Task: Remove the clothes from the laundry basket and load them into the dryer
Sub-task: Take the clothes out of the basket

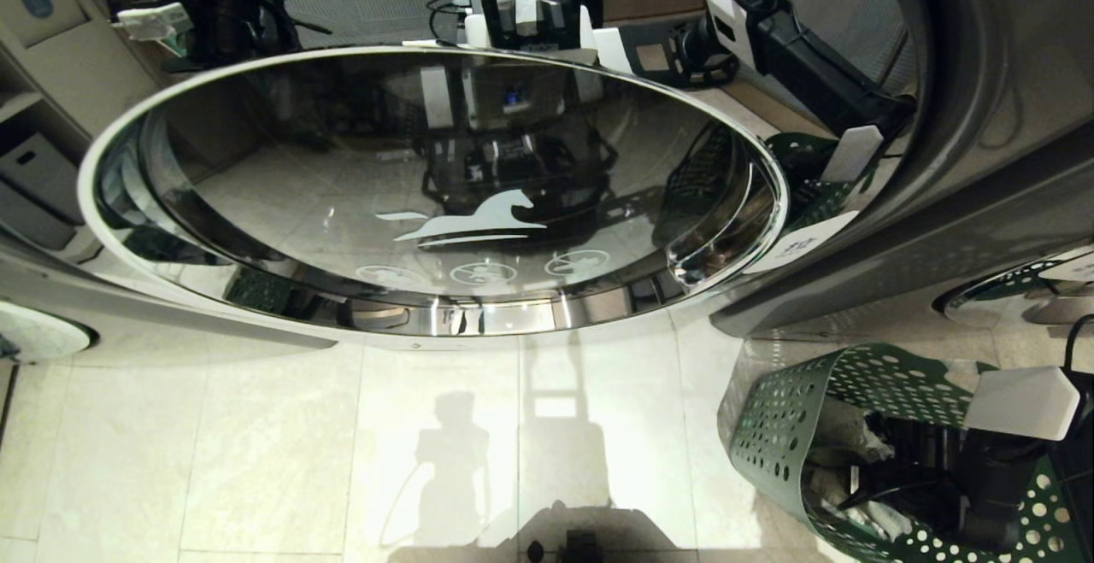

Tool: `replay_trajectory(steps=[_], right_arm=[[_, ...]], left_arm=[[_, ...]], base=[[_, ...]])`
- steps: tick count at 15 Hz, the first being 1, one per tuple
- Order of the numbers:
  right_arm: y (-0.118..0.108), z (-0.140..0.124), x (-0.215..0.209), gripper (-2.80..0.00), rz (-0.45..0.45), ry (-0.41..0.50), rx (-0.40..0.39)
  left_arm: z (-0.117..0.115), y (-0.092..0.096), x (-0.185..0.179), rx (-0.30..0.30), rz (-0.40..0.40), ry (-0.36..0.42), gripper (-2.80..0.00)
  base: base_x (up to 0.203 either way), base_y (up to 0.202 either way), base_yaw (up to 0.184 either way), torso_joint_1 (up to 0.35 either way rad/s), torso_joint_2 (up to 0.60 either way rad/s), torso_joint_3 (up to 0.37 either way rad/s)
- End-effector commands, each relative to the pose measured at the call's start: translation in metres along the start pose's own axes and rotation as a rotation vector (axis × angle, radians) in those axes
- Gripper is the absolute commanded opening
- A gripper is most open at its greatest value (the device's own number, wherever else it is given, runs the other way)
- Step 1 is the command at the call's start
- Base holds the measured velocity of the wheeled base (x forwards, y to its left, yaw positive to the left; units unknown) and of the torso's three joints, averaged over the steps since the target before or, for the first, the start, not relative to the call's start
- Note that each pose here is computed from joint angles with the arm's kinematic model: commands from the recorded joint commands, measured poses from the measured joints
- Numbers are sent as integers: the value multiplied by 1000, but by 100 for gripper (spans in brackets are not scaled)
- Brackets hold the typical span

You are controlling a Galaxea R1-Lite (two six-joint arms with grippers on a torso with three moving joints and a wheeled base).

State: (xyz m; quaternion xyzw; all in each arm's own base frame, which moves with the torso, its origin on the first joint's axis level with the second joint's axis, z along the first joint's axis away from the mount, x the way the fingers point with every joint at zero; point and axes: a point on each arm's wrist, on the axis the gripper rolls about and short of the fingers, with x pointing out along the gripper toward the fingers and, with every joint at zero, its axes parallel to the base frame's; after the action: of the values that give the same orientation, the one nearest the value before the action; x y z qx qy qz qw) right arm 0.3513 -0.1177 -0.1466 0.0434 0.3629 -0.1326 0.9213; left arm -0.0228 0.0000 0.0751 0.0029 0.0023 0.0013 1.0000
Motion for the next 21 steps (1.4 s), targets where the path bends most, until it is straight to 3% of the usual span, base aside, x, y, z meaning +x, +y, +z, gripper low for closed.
replay_trajectory(steps=[1,11,14,18,21], right_arm=[[1,27,-36,-280,3,-50,-1],[5,75,-199,-280,21,-334,-32],[10,78,-245,-280,21,-425,-77],[12,96,-313,-280,-3,-629,-152],[13,102,-371,-280,-9,-699,-170]], left_arm=[[0,0,0,0,-1,1,-280],[0,0,0,-1,-1,1,-280],[0,0,0,-1,1,1,-280],[0,0,0,-1,1,1,-280],[0,0,0,-1,1,1,-280]], base=[[0,0,0,0,0,0],[0,0,0,0,0,0],[0,0,0,0,0,0],[0,0,0,0,0,0],[0,0,0,0,0,0]])
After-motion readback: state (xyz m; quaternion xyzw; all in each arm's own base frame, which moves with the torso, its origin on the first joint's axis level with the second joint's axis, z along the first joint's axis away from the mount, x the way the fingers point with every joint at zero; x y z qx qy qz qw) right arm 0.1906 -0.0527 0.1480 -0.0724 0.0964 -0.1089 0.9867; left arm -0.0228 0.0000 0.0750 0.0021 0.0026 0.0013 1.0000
